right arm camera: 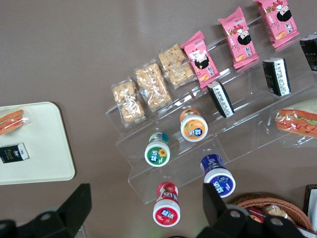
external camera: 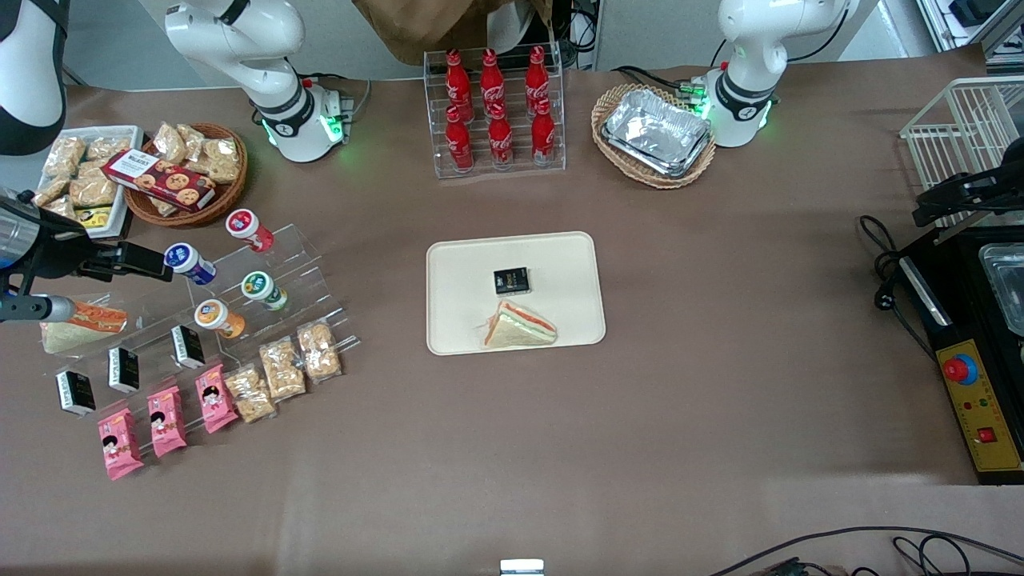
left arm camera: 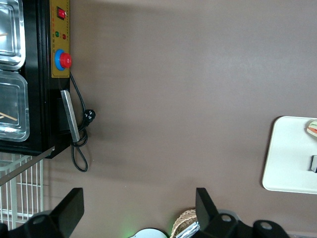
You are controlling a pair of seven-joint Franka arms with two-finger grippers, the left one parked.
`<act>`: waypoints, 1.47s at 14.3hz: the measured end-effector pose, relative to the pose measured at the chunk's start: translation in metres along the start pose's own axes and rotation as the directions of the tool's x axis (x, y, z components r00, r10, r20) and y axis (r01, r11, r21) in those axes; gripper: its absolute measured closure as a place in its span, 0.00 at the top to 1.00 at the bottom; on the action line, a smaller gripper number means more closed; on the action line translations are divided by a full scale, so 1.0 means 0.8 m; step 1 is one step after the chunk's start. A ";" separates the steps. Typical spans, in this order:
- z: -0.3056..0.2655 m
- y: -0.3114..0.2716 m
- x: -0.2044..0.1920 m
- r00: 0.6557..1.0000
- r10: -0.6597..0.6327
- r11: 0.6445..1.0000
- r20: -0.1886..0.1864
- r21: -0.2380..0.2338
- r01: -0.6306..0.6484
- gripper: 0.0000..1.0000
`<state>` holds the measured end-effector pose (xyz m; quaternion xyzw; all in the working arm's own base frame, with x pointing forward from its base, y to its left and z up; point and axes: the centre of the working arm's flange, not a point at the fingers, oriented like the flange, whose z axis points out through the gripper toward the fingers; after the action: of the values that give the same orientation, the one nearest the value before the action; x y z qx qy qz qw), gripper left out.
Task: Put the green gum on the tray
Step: 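Move the right gripper toward the green gum bottle on the acrylic rack, then lower the right gripper around the green gum bottle and close it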
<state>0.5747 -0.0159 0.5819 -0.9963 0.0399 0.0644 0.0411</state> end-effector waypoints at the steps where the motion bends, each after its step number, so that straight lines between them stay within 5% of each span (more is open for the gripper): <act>1: 0.000 0.001 0.000 1.000 0.001 1.000 0.000 0.000 -0.001 1.00; 12: 0.009 -0.009 -0.008 1.000 -0.012 1.000 0.022 -0.001 0.012 1.00; 18: 0.080 -0.012 -0.061 0.994 -0.006 1.000 -0.105 0.008 0.007 1.00; 21: 0.141 -0.013 -0.073 0.993 -0.008 1.000 -0.118 0.006 0.009 1.00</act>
<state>0.5036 0.0082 0.4792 -0.9984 0.0382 0.0049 0.0421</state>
